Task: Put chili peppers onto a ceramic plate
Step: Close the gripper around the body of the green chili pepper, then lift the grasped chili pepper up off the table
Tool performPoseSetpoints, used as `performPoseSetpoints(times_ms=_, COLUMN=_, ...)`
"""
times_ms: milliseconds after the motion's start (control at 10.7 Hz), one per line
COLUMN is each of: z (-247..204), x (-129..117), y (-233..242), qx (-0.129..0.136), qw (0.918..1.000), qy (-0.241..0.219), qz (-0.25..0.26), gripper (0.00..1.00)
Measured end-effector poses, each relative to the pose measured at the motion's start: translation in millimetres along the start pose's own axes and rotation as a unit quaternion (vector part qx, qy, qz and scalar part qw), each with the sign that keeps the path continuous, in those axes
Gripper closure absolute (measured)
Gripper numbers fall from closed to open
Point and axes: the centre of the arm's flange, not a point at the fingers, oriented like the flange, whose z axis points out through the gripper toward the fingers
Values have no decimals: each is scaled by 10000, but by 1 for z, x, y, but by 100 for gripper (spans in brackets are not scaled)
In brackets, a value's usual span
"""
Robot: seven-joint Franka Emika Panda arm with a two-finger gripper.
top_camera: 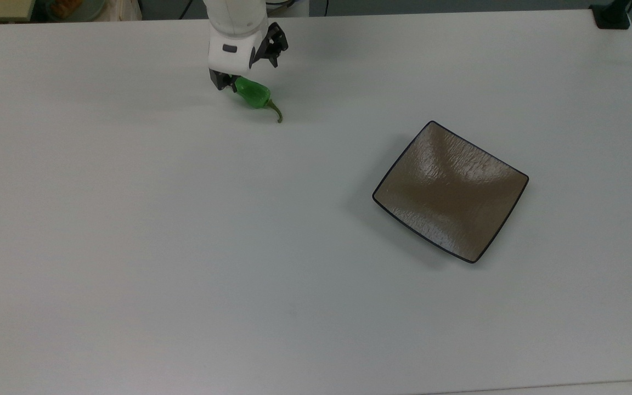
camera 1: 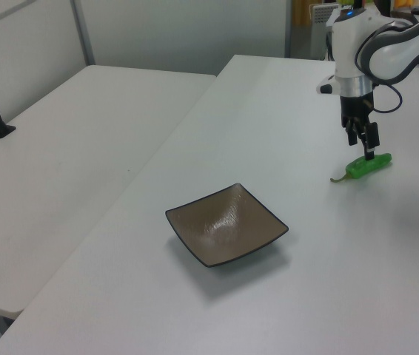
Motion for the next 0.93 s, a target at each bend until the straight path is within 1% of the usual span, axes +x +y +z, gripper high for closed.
performPoseSetpoints(times_ms=372, z=28, x=7, y=14, qx=19, qw=10000, qy=-12, qz=-39, gripper=0)
performPoseSetpoints(times_ms=465, z=37, x=9, y=15, qx=55, qw=10000, qy=-61, qz=-39, gripper=2)
performPoseSetpoints(times_ms=745, z=42, x=10, y=16, qx=67, qw=9999, qy=-100, qz=-63, gripper=19)
performPoseSetpoints(times_ms=838, z=42, x=10, y=16, qx=65, qw=9999, qy=-102, qz=-68, gripper=34)
performPoseSetpoints(times_ms=931, z=42, x=10, y=16, qx=64, qw=9999, qy=-102, qz=-70, gripper=52)
